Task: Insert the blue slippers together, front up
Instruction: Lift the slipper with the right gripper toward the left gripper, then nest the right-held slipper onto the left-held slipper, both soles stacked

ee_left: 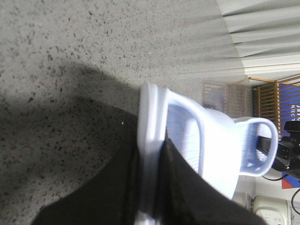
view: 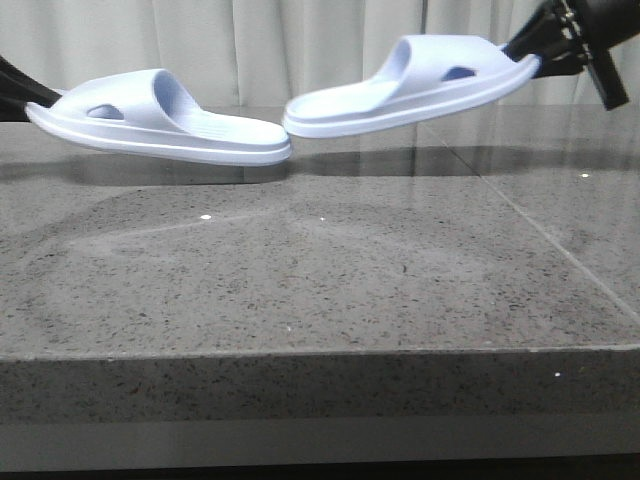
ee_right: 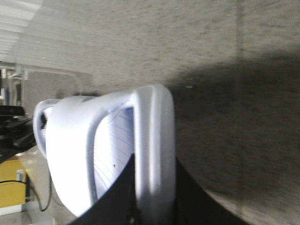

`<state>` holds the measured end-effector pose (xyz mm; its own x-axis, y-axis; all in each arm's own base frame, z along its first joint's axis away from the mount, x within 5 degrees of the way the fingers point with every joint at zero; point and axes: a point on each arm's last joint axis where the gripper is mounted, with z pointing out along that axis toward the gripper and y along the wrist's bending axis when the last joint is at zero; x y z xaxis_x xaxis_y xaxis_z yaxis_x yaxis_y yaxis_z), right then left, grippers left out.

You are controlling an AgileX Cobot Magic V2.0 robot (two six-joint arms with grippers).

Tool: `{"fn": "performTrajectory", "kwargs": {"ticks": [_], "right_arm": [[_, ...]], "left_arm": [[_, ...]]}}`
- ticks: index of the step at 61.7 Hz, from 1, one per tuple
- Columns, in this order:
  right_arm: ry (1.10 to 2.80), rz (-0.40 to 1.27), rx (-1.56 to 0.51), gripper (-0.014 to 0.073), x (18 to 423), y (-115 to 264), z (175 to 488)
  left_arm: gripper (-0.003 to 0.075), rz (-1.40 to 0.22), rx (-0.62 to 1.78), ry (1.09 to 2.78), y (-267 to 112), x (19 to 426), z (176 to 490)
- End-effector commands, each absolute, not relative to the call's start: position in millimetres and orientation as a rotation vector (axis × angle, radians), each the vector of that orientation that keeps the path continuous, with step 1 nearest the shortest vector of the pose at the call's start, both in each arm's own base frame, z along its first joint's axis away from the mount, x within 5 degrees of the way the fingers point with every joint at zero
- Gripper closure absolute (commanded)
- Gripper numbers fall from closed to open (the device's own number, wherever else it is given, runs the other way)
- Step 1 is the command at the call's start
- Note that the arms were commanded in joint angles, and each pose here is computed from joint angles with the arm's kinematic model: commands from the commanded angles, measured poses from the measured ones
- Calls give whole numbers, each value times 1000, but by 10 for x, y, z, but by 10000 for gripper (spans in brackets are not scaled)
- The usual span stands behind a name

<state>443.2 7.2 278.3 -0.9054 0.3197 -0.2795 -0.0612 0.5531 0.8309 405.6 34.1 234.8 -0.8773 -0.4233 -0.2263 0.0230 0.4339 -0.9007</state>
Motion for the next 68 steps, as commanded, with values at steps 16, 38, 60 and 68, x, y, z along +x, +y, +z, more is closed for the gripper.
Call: {"fn": "performTrajectory", "kwargs": {"ticks": [16,38,60,68], "right_arm": [[2245,1406,136,704,4442,491,3108],[2226,1465,132,704,4471,791,3070],[2183,1573,121,704,4437,1035,3131],[2189,1579,111,704,4427,1039,3130]], "left_arm": [[741,-1594,-219,2146,98,3989,2770],[741,-1768,-230,1998,-230,4045,2914],[741,-1785,-195,2022,-549,4050,2908],[741,-1806,-195,2011,-674,4053,2921]]}}
